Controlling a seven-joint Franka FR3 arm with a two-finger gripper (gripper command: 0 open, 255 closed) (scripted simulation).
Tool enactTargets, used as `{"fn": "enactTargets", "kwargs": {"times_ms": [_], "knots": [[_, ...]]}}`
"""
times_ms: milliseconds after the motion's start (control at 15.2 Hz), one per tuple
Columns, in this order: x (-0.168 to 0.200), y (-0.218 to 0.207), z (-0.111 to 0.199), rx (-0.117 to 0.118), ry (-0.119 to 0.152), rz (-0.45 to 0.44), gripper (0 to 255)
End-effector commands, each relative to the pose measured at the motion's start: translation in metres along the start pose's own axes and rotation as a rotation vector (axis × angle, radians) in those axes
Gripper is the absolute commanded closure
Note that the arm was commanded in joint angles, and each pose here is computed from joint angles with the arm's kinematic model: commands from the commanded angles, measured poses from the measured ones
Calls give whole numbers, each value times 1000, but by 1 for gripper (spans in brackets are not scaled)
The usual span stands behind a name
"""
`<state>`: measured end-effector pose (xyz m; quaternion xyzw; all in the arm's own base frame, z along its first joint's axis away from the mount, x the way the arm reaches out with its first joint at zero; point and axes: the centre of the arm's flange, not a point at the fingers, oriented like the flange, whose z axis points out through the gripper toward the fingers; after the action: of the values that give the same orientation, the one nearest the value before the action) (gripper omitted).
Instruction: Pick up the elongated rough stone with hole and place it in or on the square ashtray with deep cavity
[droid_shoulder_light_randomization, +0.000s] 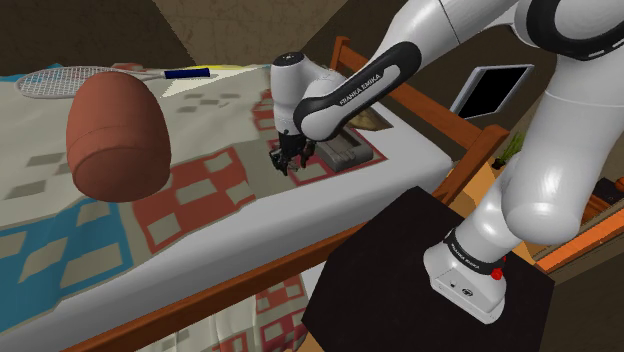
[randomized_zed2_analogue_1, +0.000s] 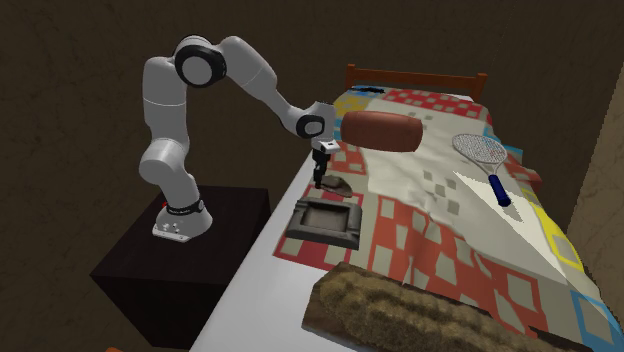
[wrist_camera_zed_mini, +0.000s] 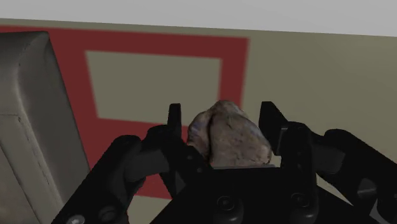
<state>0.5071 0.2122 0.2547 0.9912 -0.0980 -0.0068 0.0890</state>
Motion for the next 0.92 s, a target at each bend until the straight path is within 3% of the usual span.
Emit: {"fn": "enactTargets", "kwargs": {"times_ms": [0, 528, 594, 858], "knots": [[0, 0, 0, 0, 0, 0, 255], [0, 0, 0, 0, 0, 0, 255], [0, 0, 0, 0, 0, 0, 0], [-1, 60, -16, 71, -43, -42, 0]]}}
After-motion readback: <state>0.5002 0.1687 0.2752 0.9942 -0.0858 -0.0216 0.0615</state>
